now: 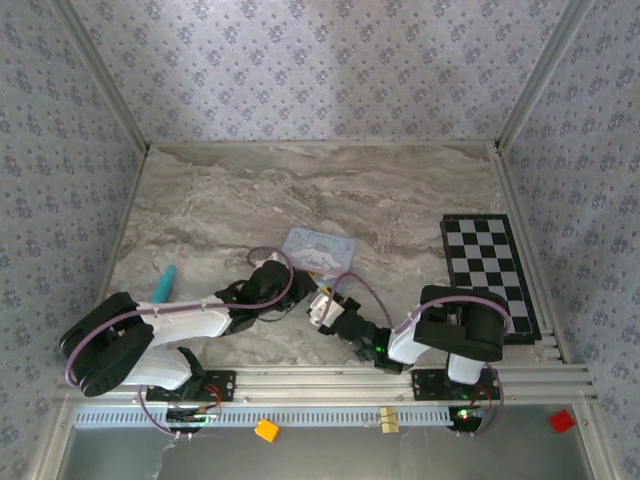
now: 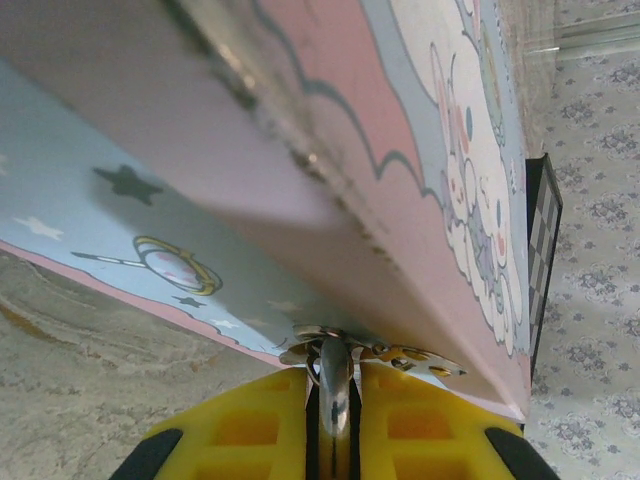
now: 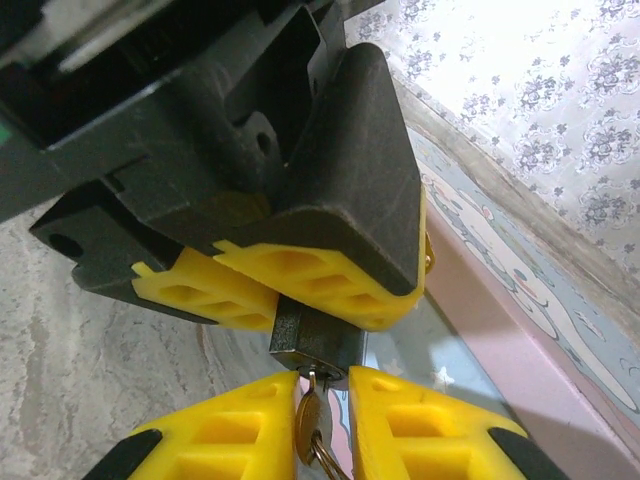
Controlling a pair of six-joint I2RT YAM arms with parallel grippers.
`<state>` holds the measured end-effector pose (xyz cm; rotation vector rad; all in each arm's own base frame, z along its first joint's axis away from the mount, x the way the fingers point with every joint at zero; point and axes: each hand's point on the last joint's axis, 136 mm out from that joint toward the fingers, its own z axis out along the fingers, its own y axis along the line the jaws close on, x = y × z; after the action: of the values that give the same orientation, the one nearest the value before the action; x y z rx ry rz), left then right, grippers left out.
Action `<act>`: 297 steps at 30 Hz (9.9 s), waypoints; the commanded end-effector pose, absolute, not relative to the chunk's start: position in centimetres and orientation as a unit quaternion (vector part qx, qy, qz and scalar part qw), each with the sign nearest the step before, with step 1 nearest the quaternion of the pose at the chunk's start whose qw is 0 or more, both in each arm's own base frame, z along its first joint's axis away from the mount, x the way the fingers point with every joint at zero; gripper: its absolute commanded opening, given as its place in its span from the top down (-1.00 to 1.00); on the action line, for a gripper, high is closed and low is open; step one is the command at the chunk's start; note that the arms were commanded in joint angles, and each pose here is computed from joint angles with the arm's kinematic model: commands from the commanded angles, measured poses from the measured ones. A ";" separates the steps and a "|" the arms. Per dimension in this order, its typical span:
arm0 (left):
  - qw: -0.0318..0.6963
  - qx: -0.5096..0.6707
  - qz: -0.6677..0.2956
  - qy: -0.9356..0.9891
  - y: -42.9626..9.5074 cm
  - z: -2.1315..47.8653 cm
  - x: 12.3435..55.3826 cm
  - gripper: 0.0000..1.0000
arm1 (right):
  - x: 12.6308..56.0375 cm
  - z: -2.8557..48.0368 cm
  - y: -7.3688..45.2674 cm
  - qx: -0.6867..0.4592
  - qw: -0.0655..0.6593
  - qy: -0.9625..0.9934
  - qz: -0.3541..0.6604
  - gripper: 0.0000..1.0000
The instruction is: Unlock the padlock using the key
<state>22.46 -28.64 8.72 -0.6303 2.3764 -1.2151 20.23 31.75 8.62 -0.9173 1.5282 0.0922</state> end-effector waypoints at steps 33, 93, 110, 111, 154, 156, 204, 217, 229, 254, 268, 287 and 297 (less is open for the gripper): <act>0.211 -0.217 -0.466 0.832 -29.3 10.9 22.9 1.00 | 20.8 9.3 31.3 -0.350 0.641 0.682 0.044 0.71; 0.299 -0.185 -0.327 0.877 -19.6 10.5 24.6 -0.33 | 19.9 5.3 29.4 -0.195 0.458 0.829 0.255 1.00; 0.243 -0.062 -0.373 0.894 -21.7 11.4 29.4 -0.44 | 20.6 4.3 27.3 -0.121 0.435 0.849 0.276 1.00; 0.241 -0.058 -0.375 0.893 -22.1 11.4 29.4 -0.44 | 20.8 4.3 27.0 -0.118 0.435 0.848 0.277 1.00; 0.280 -0.046 -0.334 0.899 -24.0 11.9 27.8 -0.41 | 23.2 3.1 23.2 -0.035 0.392 0.866 0.307 0.46; 0.282 -0.047 -0.333 0.898 -23.9 12.0 28.0 -0.41 | 23.3 3.3 23.3 -0.036 0.393 0.865 0.311 0.45; 0.256 -0.042 -0.330 0.908 -26.2 9.8 33.0 -0.40 | 27.3 0.8 25.1 -0.044 0.334 0.905 0.259 0.01; 0.254 -0.051 -0.320 0.912 -25.8 9.1 33.0 -0.40 | 27.2 1.6 26.8 -0.049 0.321 0.896 0.304 0.36; 0.253 -0.062 -0.291 0.921 -24.9 8.2 33.1 -0.39 | 27.5 3.7 24.9 -0.004 0.338 0.883 0.327 0.74; 0.245 -0.061 -0.288 0.924 -25.4 7.5 32.5 -0.36 | 29.9 7.1 22.3 0.123 0.348 0.835 0.408 0.81; 0.366 -0.058 -0.274 0.888 -19.9 14.0 30.5 -0.43 | 24.9 8.0 18.3 -0.003 0.324 0.907 0.267 0.81; 0.493 -0.109 -0.177 0.845 -8.4 14.2 23.7 -0.56 | 16.2 7.8 23.2 -0.195 0.242 0.926 0.216 0.80; 0.488 -0.113 -0.179 0.847 -8.1 13.1 23.2 -0.58 | 15.6 5.8 26.1 -0.203 0.212 0.922 0.252 0.78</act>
<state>23.21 -8.48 13.20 -0.2712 2.0667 -0.4526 15.12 24.48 4.60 -0.5934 2.6031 0.6057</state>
